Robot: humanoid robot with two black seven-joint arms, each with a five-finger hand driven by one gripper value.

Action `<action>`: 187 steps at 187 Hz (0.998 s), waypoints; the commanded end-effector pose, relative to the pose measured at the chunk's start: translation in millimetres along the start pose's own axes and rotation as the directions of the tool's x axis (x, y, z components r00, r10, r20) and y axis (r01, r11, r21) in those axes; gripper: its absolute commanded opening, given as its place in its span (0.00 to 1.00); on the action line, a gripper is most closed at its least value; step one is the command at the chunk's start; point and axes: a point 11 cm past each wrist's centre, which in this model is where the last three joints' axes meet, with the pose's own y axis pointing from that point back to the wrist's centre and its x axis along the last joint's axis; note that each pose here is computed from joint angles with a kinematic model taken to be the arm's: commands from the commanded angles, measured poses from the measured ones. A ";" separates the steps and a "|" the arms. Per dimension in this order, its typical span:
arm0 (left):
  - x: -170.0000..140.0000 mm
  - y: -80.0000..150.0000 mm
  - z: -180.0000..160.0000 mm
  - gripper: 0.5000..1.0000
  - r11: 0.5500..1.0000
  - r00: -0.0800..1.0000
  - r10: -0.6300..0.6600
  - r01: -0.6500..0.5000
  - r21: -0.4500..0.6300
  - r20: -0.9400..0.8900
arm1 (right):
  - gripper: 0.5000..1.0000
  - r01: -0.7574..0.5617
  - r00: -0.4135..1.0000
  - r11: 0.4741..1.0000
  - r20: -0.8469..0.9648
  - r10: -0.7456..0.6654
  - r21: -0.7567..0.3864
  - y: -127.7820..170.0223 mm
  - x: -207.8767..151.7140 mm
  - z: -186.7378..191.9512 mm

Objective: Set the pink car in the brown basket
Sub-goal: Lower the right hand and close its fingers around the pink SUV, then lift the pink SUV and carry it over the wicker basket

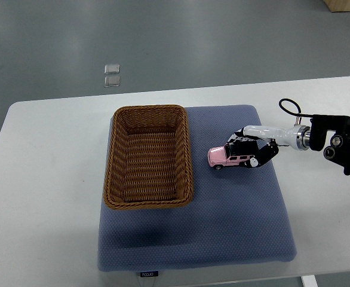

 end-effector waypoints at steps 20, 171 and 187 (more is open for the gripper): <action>0.0 0.0 0.0 1.00 1.000 1.000 0.000 0.000 0.000 0.000 | 0.00 -0.041 0.999 0.999 -0.027 0.041 0.006 10.8 29.6 -7.3; -1.6 -0.1 0.9 1.00 1.000 1.000 -0.005 0.005 -0.002 0.002 | 0.00 0.043 0.986 0.957 -0.164 0.005 0.285 -62.7 48.4 -163.7; -2.1 -0.1 0.1 1.00 1.000 1.000 -0.006 0.006 0.000 0.003 | 0.00 0.053 0.985 0.960 -0.171 -0.006 0.275 -74.1 40.6 -165.4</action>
